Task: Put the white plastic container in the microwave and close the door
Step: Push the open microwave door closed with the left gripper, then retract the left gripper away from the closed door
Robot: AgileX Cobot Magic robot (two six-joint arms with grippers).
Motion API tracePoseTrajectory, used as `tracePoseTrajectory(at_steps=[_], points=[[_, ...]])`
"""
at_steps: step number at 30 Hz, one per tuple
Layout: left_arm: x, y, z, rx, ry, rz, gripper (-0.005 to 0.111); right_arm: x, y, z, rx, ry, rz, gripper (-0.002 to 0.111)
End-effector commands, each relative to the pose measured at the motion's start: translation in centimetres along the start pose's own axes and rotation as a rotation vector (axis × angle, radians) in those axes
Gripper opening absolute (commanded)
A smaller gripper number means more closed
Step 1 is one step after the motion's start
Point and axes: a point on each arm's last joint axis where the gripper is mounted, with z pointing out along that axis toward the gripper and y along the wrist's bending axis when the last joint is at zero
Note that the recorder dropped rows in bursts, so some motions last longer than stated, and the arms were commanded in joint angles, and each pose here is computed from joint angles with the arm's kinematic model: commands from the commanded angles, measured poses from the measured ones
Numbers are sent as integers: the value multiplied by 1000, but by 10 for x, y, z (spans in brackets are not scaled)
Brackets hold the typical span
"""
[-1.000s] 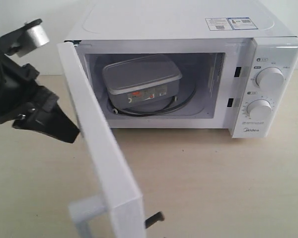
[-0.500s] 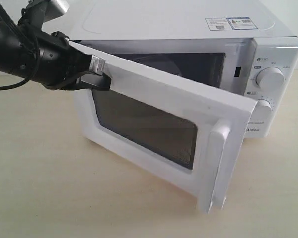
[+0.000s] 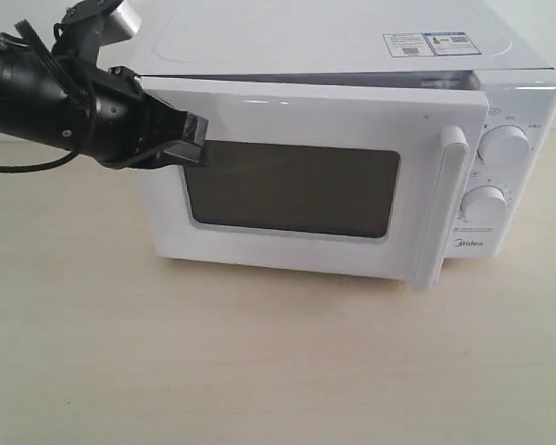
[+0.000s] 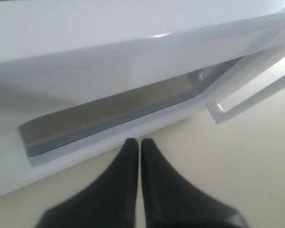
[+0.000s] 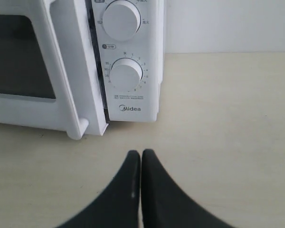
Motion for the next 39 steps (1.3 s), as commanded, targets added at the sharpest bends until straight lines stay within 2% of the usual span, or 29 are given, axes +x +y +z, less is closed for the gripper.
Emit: tracePoseTrajectory(at_steps=[1,15,24,31,35,39], points=[[-9,4,11,-15,-62,23,4,-1,0,0,3,-7,-3,0],[-16,10,18,-53,-91,49,4,-1,0,0,3,-7,-3,0],[-13,3,15,3,-52,58,4,-1,0,0,3,-7,-3,0],[-14,-13,-9,76,-42,113,4,-1,0,0,3,-7,-3,0],[-12,-21,-30,68,-82,138,4,-1,0,0,3,-7,-3,0],[2,-26,-51,38,-111,159,4,-1,0,0,3,-7,-3,0]])
